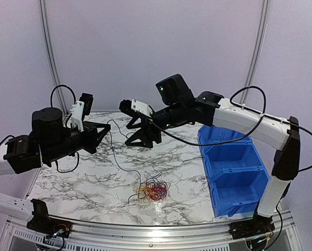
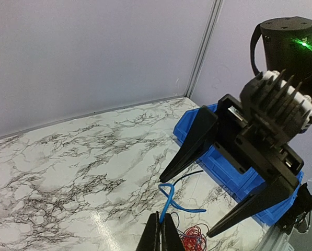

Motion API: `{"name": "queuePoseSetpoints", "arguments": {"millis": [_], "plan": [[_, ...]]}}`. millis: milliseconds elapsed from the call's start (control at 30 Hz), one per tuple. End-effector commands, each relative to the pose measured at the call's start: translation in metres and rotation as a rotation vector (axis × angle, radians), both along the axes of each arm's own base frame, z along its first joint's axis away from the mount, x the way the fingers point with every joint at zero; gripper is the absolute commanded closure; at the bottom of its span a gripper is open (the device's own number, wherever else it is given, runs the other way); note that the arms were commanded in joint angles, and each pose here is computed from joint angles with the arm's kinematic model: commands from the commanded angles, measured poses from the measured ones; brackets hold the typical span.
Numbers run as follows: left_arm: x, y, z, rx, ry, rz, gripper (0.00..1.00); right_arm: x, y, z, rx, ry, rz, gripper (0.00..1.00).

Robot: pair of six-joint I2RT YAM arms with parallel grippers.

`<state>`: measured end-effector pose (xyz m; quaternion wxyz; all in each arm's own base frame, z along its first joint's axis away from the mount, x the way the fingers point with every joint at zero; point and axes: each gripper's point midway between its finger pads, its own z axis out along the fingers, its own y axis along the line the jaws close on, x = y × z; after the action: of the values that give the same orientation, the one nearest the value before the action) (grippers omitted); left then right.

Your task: Untangle the cables

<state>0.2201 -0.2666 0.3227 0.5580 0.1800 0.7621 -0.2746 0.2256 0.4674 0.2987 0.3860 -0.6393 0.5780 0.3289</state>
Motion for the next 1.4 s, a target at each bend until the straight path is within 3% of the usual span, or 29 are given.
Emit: {"name": "queuePoseSetpoints", "arguments": {"millis": [0, 67, 133, 233, 300, 367, 533, 667, 900, 1367], "plan": [[-0.002, 0.000, 0.011, -0.090, -0.007, -0.012, 1.00, -0.006, 0.013, 0.015, 0.044, 0.054, 0.018, 0.31], [-0.003, -0.001, 0.010, -0.094, -0.003, -0.018, 1.00, -0.004, 0.016, 0.011, 0.040, 0.064, 0.018, 0.36], [-0.004, -0.002, 0.008, -0.098, 0.002, -0.022, 1.00, -0.003, 0.017, 0.009, 0.038, 0.069, 0.016, 0.49], [-0.003, -0.003, 0.003, -0.086, 0.005, -0.026, 1.00, -0.001, 0.016, 0.015, 0.050, 0.055, 0.000, 0.83], [-0.002, -0.003, -0.003, -0.073, 0.007, -0.017, 1.00, 0.003, 0.013, 0.026, 0.066, 0.019, -0.021, 1.00], [0.000, 0.000, -0.010, -0.054, 0.009, 0.001, 1.00, 0.007, 0.007, 0.049, 0.096, -0.047, -0.043, 1.00], [0.004, 0.010, -0.025, -0.025, 0.011, 0.053, 0.65, 0.024, -0.026, 0.133, 0.240, -0.220, -0.133, 1.00], [0.005, 0.015, -0.035, -0.007, 0.011, 0.071, 0.53, 0.045, -0.064, 0.194, 0.345, -0.303, -0.221, 1.00], [0.008, 0.018, -0.057, 0.069, 0.011, 0.093, 0.46, 0.083, -0.125, 0.234, 0.400, -0.385, -0.387, 1.00], [0.012, 0.012, -0.080, 0.106, 0.017, 0.091, 0.43, 0.160, -0.276, 0.221, 0.392, -0.428, -0.791, 1.00]]}}
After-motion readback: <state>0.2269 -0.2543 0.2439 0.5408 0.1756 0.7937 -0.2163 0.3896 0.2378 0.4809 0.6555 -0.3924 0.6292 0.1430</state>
